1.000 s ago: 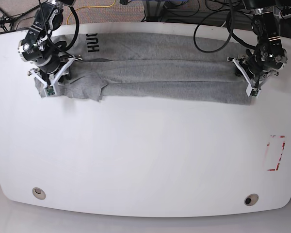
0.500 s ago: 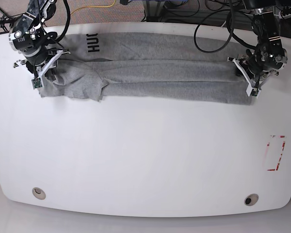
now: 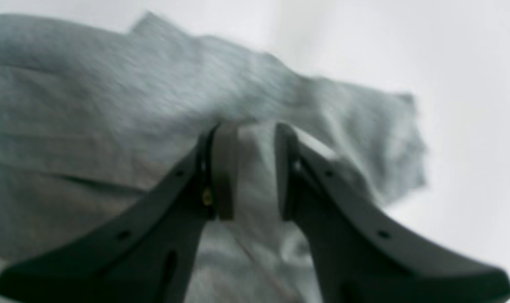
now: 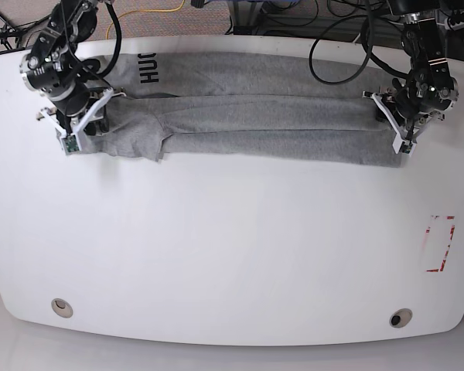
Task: Fold the T-shirt properly
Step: 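Regrasp the folded shirt edge with the left gripper near its side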
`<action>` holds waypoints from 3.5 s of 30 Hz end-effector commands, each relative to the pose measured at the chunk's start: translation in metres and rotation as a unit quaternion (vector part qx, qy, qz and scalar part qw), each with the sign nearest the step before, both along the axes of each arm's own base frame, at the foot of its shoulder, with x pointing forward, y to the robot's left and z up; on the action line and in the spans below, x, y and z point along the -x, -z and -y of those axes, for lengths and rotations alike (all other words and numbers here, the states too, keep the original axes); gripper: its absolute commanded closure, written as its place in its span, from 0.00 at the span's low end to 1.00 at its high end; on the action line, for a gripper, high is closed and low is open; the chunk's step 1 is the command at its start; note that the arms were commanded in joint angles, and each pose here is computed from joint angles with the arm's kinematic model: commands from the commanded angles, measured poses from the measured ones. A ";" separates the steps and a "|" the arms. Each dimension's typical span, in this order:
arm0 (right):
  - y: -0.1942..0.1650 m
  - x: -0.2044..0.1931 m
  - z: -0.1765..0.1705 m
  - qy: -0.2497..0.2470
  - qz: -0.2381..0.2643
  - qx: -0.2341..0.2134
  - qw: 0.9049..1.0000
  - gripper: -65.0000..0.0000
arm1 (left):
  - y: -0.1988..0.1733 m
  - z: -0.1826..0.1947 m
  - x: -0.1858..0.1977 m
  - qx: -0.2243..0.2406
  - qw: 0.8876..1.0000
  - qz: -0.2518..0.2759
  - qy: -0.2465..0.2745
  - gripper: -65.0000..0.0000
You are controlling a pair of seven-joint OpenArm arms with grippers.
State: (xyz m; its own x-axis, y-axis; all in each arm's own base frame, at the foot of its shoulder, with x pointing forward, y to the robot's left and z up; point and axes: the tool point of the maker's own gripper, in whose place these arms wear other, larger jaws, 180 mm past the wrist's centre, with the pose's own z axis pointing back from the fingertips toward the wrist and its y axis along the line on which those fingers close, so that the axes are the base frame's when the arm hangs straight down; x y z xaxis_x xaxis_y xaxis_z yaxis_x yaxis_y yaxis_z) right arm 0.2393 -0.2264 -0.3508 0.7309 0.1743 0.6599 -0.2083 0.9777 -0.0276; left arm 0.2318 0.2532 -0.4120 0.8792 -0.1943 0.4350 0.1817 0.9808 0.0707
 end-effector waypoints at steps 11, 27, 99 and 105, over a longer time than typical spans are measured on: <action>0.030 -0.007 0.010 0.013 -0.034 0.029 0.999 0.79 | -0.001 -0.009 0.003 -0.020 1.000 -0.011 -0.003 0.69; 0.036 0.045 0.012 0.003 -0.075 0.059 0.995 0.79 | -0.002 -0.010 0.002 -0.020 1.000 -0.010 -0.004 0.69; 0.065 0.011 -0.014 -0.009 -0.057 -0.019 0.998 0.79 | -0.032 -0.054 -0.021 0.192 0.974 0.083 -0.085 0.28; 0.065 0.011 -0.014 -0.009 -0.057 -0.019 0.998 0.79 | -0.010 -0.039 -0.015 0.215 0.972 0.047 -0.081 0.28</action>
